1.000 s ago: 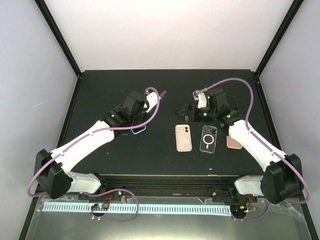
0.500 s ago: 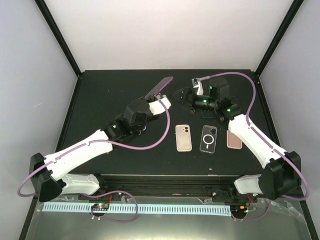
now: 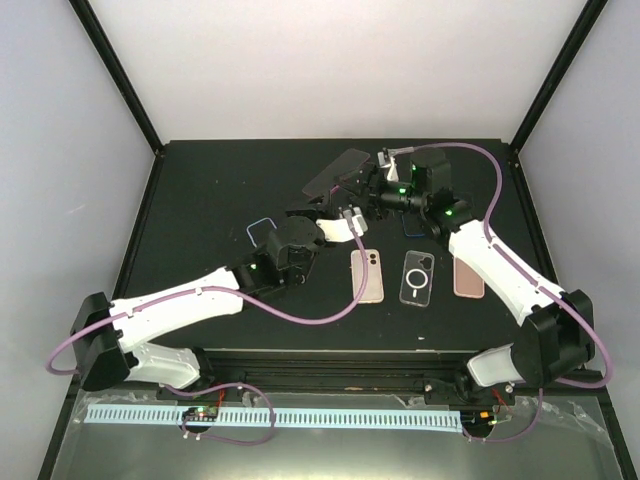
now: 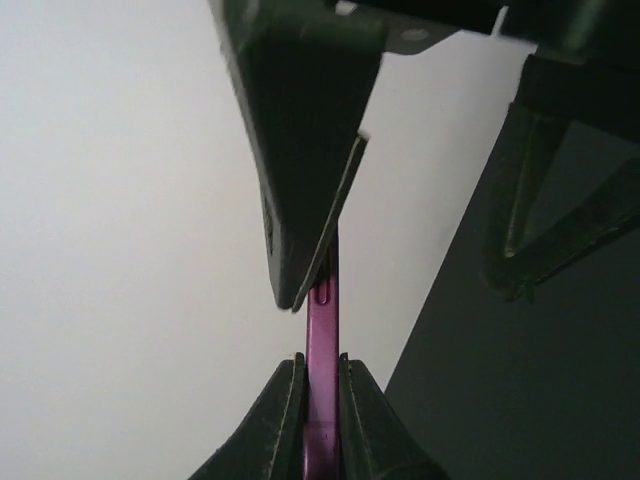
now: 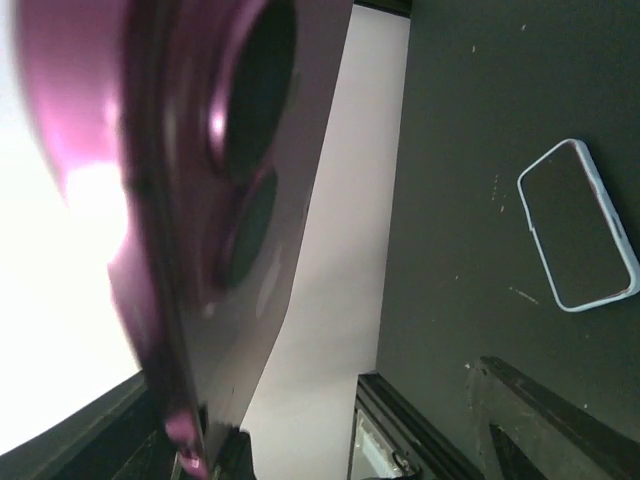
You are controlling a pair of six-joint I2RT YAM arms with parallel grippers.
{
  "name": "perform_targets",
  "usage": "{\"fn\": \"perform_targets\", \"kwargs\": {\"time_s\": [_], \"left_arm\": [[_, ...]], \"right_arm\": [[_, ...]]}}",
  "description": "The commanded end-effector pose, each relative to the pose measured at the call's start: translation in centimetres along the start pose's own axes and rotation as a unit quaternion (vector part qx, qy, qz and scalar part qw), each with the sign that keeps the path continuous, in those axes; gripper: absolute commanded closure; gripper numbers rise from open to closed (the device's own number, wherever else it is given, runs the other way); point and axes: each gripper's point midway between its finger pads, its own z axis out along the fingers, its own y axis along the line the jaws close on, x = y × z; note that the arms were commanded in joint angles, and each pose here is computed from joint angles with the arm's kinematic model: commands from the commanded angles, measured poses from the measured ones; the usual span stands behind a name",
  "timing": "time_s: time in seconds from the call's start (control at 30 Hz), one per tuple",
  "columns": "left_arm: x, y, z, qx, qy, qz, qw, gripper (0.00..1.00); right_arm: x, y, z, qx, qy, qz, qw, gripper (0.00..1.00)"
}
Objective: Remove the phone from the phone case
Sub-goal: Place the phone at the center of the board.
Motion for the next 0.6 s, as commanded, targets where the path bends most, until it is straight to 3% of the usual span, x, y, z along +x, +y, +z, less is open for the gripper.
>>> {"fn": "perform_targets", "kwargs": {"time_s": [0.0, 0.17, 0.47, 0.57], "left_arm": [[-2.2, 1.9, -0.4, -0.053, -0.024, 0.004, 0.998, 0.98], [-2.4, 0.4, -0.5, -0.054, -0.030, 0.033, 0.998, 0.98], [-3.0, -0.8, -0.6, -0.070, -0.029, 0.065, 0.995, 0.98], [-2.9, -1.2, -0.6, -0.060, -0.026, 0.074, 0.995, 0.95]], "right_arm": [[-0.6, 0.7, 0.2, -0.004, -0.010, 0.023, 1.000, 0.28], [-0.5, 0.2, -0.1, 0.010, -0.014, 0.034, 0.999, 0.66], [-0.5, 0.9, -0.7, 0.003, -0.016, 0.024, 1.000, 0.97], [-0.9, 0.8, -1.0, 0.000, -0.021, 0.020, 1.000, 0.99]]}}
